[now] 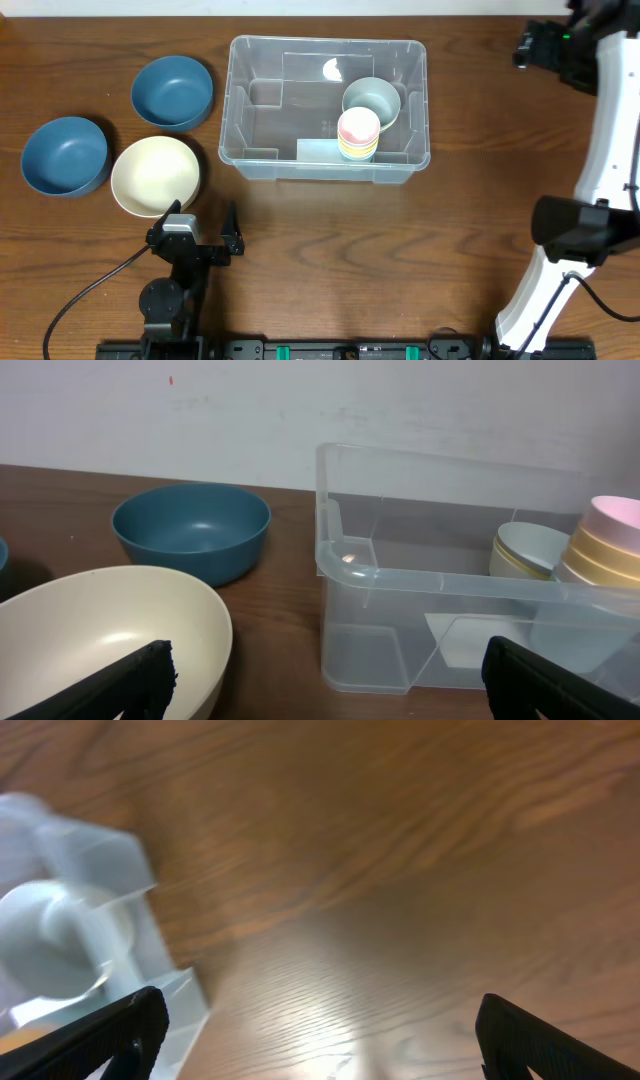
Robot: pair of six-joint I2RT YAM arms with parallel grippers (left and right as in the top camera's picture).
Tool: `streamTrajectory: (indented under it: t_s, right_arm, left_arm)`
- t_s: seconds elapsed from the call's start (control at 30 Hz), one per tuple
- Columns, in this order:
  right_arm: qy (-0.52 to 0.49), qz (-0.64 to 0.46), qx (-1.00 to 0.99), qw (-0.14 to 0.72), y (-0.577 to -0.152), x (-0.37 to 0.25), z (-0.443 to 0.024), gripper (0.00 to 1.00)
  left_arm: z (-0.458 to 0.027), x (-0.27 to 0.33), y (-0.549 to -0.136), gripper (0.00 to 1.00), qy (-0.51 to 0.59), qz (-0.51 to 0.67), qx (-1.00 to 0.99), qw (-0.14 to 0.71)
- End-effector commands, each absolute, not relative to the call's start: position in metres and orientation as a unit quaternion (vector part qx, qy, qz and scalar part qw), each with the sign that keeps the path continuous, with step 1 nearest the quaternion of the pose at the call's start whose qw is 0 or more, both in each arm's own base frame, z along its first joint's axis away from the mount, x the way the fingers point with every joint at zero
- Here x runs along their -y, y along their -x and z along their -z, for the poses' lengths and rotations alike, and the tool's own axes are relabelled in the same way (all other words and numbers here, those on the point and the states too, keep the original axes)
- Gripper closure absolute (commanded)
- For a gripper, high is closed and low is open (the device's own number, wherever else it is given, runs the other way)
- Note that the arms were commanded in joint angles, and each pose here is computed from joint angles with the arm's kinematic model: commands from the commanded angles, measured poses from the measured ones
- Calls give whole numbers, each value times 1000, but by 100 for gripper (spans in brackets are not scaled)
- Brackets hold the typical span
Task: Pack container
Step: 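Open the right gripper and withdraw it to the right side, then reach the left gripper to the cream bowl and grasp its rim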
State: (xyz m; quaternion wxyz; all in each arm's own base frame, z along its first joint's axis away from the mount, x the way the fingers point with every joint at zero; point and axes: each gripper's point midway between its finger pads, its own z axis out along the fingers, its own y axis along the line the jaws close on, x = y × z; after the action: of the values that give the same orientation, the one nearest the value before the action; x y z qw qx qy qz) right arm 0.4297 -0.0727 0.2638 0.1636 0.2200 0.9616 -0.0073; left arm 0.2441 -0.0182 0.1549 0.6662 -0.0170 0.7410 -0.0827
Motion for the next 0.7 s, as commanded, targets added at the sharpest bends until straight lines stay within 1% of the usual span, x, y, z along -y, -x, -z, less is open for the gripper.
streamTrajectory:
  t_s: [0.0,0.2,0.4,0.47,0.57,0.67]
  right_arm:
    - [-237,24,-956,170,-424,99,-268,1]
    - [-262,29,-950,169,-418,122,-268,1]
    - [-266,29,-949,169,-417,125,-268,1]
    - [-266,30,-949,169,-417,125,-268,1]
    - [-266,30,-949,169,-417,125,-268,1]
    - [-266,30,-949,169,-417,125,-268,1]
  left_arm:
    - [-139,18,-243,2,14,78,-756,649]
    - [-139,18,-244,2,14,79,-756,650]
    - [-140,18,-244,2,17,83,-755,650]
    - [-150,21,-243,2,39,115,-747,653]
    - [-179,26,-240,2,44,145,-724,672]
    - [-206,17,-235,2,70,134,-711,687]
